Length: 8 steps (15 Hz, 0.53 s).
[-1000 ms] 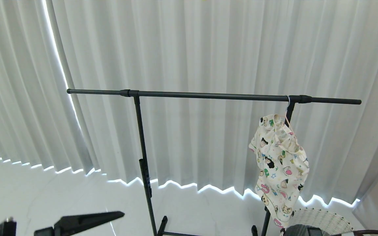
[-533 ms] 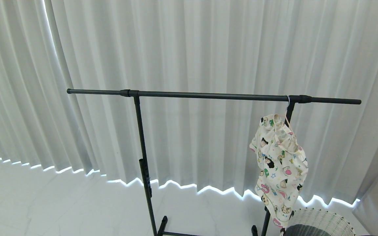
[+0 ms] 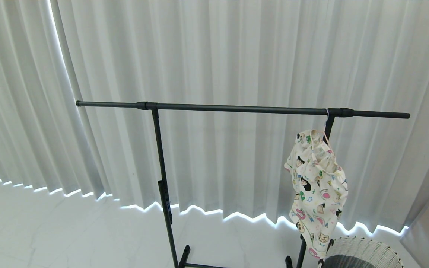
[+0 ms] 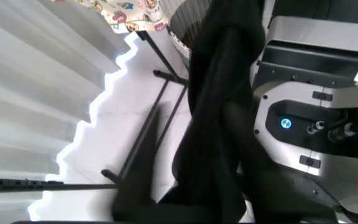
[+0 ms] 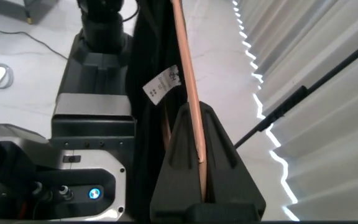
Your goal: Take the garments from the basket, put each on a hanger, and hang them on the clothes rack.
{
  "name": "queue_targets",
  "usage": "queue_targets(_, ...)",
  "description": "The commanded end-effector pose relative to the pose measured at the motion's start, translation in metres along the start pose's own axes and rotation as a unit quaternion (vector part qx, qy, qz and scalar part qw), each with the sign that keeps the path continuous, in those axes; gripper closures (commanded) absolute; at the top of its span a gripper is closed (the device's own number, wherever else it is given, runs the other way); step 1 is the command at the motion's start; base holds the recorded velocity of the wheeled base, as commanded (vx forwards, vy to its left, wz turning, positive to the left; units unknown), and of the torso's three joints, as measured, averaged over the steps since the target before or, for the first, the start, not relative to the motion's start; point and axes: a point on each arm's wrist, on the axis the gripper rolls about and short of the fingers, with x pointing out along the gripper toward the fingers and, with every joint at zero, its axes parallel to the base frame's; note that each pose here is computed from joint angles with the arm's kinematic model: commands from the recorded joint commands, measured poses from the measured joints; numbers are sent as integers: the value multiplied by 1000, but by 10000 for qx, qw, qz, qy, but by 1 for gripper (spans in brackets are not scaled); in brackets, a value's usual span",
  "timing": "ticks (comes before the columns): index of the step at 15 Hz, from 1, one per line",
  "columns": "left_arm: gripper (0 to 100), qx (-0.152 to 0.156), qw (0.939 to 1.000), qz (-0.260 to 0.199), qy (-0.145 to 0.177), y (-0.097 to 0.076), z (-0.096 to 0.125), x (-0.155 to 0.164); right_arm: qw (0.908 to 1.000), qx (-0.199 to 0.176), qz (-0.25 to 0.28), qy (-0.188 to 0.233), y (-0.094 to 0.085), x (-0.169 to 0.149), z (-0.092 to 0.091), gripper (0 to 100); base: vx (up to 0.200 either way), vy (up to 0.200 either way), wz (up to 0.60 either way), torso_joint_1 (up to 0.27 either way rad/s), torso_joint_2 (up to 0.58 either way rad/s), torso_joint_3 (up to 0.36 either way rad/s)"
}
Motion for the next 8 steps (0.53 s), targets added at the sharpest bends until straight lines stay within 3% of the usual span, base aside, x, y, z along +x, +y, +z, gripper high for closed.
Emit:
queue_targets(1,100,6,10000,-14,72,0,-1,3,10000,-36,11,-2,0,0,0,100,0,0,0,0,0,0)
queue_targets(3,100,-6,10000,0,75,0,-1,4,9999,-94,19,33,1,-1,-2,100,0,0,0,0,0,0)
queue_targets(4,100,-10,10000,6,77,0,-1,4,9999,-129,27,69,2,-2,-4,0,0,0,0,0,0,0)
queue_targets(6,100,-47,9999,43,93,1,-1,4,9998,-149,35,105,3,-4,-7,0,0,0,0,0,0,0)
queue_targets(8,100,-203,9990,268,306,8,-13,4,9998,-133,-133,114,-1,-6,-7,0,0,0,0,0,0,0)
